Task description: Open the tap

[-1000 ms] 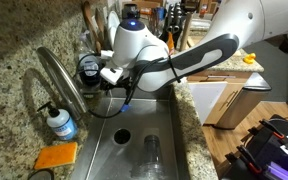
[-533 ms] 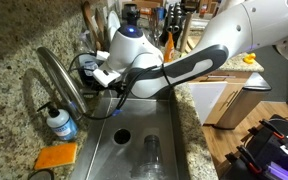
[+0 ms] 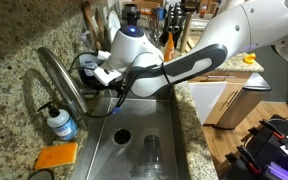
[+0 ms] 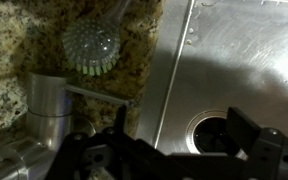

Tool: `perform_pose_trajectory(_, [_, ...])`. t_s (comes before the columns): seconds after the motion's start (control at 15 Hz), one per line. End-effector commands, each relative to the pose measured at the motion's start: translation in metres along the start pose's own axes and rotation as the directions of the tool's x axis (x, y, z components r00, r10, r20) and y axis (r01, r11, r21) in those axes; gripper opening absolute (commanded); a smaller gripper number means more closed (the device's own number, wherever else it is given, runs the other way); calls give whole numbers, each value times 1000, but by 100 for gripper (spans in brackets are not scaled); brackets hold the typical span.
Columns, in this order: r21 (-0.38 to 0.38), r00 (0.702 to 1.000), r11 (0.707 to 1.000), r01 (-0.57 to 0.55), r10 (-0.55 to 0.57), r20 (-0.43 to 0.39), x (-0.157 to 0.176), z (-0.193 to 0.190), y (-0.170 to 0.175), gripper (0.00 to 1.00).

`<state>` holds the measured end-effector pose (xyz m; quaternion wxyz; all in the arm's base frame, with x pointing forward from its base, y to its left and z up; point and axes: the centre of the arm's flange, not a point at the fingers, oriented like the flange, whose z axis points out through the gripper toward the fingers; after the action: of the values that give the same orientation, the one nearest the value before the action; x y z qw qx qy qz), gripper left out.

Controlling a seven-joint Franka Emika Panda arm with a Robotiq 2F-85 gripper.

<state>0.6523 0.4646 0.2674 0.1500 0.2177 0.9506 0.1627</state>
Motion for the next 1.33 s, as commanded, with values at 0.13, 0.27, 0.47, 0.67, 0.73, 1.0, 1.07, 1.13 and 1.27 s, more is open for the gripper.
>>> perform_pose_trajectory(0.13, [-21, 999, 999, -30, 29, -32, 1, 7, -8, 100])
perform_pose_trajectory(0.27, [-1, 1000, 1000, -13, 13, -10, 2, 2, 0, 100])
perform_pose_trajectory(0.47, [-1, 1000, 1000, -11, 11, -10, 3, 2, 0, 100])
perform_pose_trajectory(0.67, [-15, 997, 998, -62, 61, -44, -2, 9, -6, 100])
perform_pose_trajectory(0.73, [-7, 999, 999, -37, 36, -28, 3, 2, 0, 100])
perform_pose_trajectory(1.0, [0, 1000, 1000, -19, 19, -2, 1, 4, -4, 100])
perform_pose_trajectory(1.07, [15, 999, 1000, -1, 0, 42, -5, 5, -9, 100])
perform_pose_trajectory(1.13, [20, 996, 1000, 22, -23, 86, -11, 6, -16, 100])
perform_pose_trajectory(1.27, [42, 983, 996, 77, -82, 165, -22, 5, -29, 100])
